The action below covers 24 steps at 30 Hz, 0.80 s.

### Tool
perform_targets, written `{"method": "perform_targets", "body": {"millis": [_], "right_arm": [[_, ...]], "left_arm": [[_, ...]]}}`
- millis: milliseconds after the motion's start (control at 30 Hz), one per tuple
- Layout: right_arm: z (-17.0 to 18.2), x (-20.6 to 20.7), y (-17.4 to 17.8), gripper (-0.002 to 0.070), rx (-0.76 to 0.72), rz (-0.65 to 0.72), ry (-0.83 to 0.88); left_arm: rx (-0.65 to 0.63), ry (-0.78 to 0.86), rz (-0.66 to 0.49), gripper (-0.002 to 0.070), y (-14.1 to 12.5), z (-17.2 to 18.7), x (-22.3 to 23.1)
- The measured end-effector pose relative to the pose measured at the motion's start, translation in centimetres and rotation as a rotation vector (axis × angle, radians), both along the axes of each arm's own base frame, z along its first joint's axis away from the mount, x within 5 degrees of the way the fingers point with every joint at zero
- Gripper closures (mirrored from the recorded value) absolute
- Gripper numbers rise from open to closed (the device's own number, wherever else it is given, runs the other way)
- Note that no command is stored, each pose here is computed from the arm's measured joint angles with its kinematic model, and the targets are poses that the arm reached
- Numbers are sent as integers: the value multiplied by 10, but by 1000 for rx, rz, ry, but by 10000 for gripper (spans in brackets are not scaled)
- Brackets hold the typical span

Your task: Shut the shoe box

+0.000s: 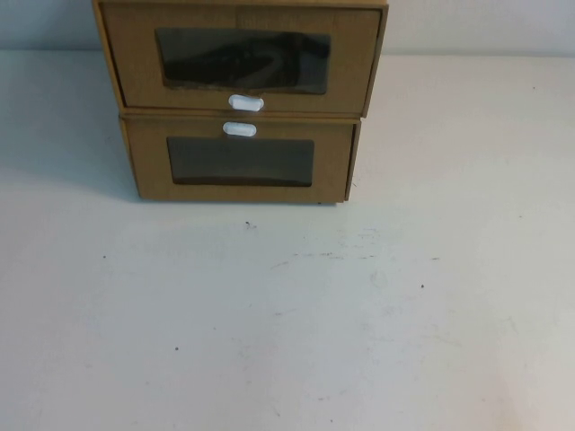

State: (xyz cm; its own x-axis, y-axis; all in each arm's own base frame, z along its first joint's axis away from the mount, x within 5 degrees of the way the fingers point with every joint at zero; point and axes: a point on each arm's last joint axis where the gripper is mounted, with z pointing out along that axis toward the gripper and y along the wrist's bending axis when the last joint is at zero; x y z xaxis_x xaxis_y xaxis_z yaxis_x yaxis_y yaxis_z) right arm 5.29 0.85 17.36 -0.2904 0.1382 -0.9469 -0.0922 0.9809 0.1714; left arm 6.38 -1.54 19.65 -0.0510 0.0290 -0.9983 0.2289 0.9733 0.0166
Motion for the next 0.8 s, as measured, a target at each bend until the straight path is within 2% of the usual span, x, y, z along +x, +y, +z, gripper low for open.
{"method": "perform_targets", "body": {"millis": [100,200,367,533,800], "right_arm": [[0,0,0,687,0,0,0],[0,0,0,687,0,0,0],[0,0,0,687,0,0,1],[0,0,0,687,0,0,0],[0,0,0,687,0,0,0]], "left_arm": [[51,-26,35,680,3,1,0],[42,-23,96,680,7,0,-3],[30,107,200,680,13,-13,-8],[47,220,218,680,15,-23,-10],[40,230,219,680,15,-24,-11]]}}
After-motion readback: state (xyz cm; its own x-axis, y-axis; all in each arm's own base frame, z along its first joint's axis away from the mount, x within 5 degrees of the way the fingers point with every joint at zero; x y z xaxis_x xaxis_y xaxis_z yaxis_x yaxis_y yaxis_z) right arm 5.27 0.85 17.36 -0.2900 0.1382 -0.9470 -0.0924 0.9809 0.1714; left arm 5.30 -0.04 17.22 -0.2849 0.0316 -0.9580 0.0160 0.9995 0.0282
